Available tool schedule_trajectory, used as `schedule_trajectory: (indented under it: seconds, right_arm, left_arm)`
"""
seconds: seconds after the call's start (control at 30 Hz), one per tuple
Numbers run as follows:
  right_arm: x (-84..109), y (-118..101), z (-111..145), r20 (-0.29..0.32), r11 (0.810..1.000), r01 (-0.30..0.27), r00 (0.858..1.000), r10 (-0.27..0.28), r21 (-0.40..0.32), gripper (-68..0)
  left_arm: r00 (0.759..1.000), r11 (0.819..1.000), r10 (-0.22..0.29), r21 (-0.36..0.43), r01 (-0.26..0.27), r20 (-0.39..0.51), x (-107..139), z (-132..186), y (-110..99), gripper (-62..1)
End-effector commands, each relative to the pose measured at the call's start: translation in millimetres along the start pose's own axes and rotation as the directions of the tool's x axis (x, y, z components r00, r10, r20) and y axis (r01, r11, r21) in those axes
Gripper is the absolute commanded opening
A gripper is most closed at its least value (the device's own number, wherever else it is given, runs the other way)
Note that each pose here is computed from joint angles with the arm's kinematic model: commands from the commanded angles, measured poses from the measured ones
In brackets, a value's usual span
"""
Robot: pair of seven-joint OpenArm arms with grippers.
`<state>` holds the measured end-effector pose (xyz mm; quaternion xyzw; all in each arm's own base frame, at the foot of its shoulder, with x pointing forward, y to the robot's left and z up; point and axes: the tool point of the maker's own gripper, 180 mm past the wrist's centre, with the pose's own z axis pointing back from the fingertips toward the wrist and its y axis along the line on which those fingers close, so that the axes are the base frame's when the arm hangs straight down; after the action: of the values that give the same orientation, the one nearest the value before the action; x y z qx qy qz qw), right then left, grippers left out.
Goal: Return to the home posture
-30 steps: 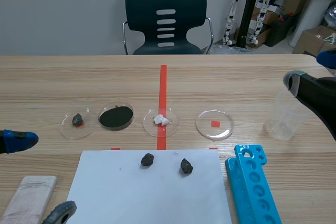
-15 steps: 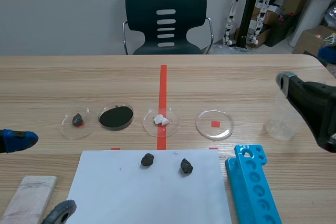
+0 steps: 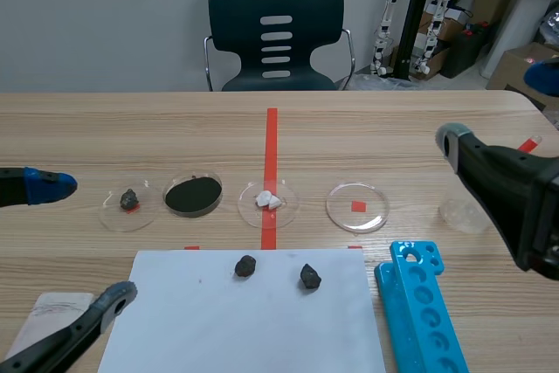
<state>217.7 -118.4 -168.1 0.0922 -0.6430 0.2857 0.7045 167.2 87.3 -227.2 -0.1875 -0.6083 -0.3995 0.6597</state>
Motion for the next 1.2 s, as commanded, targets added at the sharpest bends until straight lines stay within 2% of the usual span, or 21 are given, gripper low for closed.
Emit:
schedule_trajectory:
  seconds: [0.0,0.3,0.43,0.57,0.73,0.87,1.0,1.17]
  right_arm:
    - [12.9,2,1,0.05,1.0,-0.001,0.999,0.001,0.007,-15.8]
    - [25.6,10,12,0.148,0.999,0.053,0.987,-0.053,0.008,-15.8]
    - [22.6,9,12,0.138,0.999,0.05,0.989,-0.048,-0.01,-15.8]
    - [21.6,16,10,0.14,0.998,0.063,0.988,-0.064,0.009,-15.9]
    - [9.1,34,4,0.087,0.998,0.009,0.996,-0.014,0.057,-15.9]
    - [9.7,39,3,0.114,0.997,0.03,0.993,-0.038,0.074,-15.9]
    - [19.9,50,4,0.171,0.989,0.007,0.985,-0.032,0.145,-15.9]
    - [22.5,72,4,0.181,0.959,-0.046,0.983,-0.006,0.278,-15.9]
  left_arm:
    - [1.0,1.0,0.015,-0.027,-0.014,0.026,7,0,-5,-3.7]
    - [0.999,0.999,-0.013,-0.03,0.014,0.043,12,-4,1,-3.7]
    - [0.998,1.0,0.016,-0.011,-0.016,0.063,15,-4,5,-3.7]
    - [0.997,0.998,0.067,0.015,-0.068,0.049,12,-4,9,-3.7]
    - [0.996,0.996,0.084,0.021,-0.085,0.023,7,-3,9,-3.7]
    - [0.995,0.995,0.099,0.019,-0.1,0.006,4,-1,6,-3.7]
    - [0.994,0.993,0.112,0.024,-0.112,0.001,3,-1,6,-3.7]
    - [0.992,0.992,0.124,0.03,-0.124,0.012,4,-1,8,-3.7]
